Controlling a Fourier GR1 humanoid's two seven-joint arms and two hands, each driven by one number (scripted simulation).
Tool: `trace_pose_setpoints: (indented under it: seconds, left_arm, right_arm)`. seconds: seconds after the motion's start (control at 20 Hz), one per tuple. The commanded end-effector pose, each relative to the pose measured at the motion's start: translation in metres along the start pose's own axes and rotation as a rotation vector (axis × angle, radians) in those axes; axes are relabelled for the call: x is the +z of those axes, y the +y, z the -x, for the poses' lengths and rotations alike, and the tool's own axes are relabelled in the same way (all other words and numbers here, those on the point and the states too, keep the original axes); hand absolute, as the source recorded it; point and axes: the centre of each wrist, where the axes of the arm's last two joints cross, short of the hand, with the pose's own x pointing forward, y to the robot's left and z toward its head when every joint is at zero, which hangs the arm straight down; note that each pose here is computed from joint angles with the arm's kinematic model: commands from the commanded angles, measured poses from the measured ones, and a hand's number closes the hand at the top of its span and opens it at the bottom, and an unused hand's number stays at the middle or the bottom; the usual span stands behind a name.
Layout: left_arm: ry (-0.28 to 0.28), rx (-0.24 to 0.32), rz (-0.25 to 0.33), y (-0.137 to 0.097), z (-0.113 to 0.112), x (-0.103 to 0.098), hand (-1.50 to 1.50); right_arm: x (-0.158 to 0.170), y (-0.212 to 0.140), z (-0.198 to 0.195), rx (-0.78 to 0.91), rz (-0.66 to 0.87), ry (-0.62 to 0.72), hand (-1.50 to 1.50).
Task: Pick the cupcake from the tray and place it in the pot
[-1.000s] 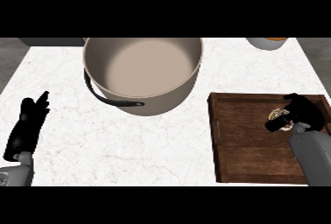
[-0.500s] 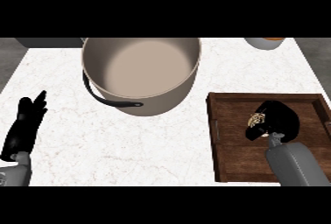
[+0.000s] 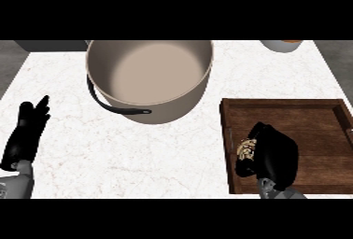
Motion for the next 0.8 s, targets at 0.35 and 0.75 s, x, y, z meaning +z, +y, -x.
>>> trace_pose_setpoints:
  seconds: [0.35, 0.75]
  left_arm:
    - [0.003, -0.007, 0.015, 0.004, -0.001, -0.005, 0.00]
    - [-0.020, -0.004, 0.027, -0.016, -0.011, 0.002, 0.00]
  right_arm:
    - [0.064, -0.107, -0.047, -0.338, 0.496, -0.222, 1.50]
    - [0.082, -0.160, -0.109, -0.302, 0.556, -0.337, 1.50]
